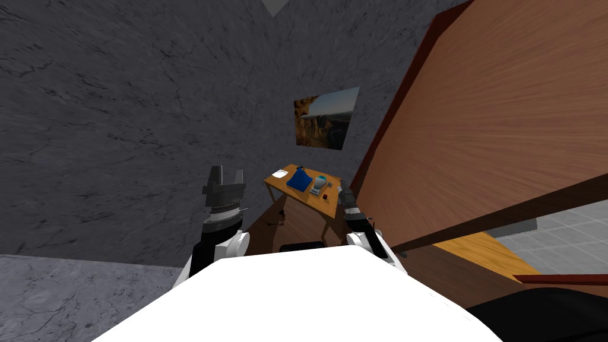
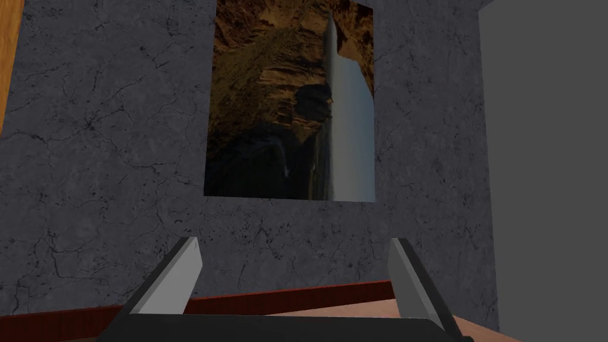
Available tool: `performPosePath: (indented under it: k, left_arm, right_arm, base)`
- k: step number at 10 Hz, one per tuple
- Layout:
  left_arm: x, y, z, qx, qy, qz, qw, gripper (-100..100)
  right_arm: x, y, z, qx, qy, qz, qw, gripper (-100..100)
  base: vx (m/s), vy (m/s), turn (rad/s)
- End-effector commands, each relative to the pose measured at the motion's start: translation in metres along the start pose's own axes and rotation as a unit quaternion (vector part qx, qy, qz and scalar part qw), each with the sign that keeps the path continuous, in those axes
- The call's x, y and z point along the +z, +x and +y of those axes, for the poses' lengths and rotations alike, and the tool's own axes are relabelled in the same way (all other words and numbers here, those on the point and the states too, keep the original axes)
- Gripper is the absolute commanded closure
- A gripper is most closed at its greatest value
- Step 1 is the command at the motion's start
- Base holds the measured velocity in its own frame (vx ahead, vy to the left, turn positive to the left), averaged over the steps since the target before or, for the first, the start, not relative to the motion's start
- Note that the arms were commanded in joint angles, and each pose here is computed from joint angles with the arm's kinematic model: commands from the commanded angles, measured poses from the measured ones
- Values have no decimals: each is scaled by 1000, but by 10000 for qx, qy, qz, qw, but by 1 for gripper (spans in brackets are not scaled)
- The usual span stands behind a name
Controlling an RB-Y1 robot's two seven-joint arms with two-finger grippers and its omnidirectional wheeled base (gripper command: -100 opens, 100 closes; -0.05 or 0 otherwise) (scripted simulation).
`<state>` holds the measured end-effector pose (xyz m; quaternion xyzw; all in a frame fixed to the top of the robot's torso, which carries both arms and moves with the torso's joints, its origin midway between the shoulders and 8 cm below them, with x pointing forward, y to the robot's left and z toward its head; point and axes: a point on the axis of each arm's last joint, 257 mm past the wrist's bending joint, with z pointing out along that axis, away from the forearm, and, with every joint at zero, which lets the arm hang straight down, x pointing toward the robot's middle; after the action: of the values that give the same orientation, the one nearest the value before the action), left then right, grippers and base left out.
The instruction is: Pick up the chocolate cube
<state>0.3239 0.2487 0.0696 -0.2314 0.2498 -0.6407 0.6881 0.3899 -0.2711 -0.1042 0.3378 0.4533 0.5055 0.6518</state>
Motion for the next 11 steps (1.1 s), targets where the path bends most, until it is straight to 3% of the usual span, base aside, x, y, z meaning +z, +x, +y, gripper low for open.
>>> performPosePath:
  k: [1,4,5,6,7,8,9,10,11]
  left_arm:
    - [0,0,0,0,0,0,10000,0]
    - [0,0,0,0,0,0,10000,0]
    - [0,0,0,0,0,0,10000,0]
    - [0,0,0,0,0,0,10000,0]
    - [0,0,0,0,0,0,10000,0]
    - [0,0,0,0,0,0,10000,0]
    - [0,0,0,0,0,0,10000,0]
    - [0,0,0,0,0,0,10000,0]
    - [0,0,0,0,0,0,10000,0]
  right_arm:
    - [-2,0,-9,-217,108,78,9997,-100]
    - [-14,3,-41,-776,472,375,9952,-100]
    - [-14,3,-41,-806,470,377,9949,-100]
    - [-22,4,-59,-1085,666,543,9904,-100]
    - [-22,4,-59,-1115,664,545,9900,-100]
    - [-31,4,-78,-1392,869,723,9838,-100]
    - [-31,4,-78,-1430,866,726,9833,-100]
    - [-41,3,-97,-1724,1077,916,9748,-100]
    - [-41,3,-97,-1747,1075,919,9744,-100]
  base:
    - [-13,-23,19]
    - [-11,-16,51]
    - [-7,-15,34]
    - [-6,-12,74]
    - [-4,-13,41]
    - [1,-14,91]
    - [2,-13,39]
    - [5,-12,89]
    - [4,-13,51]
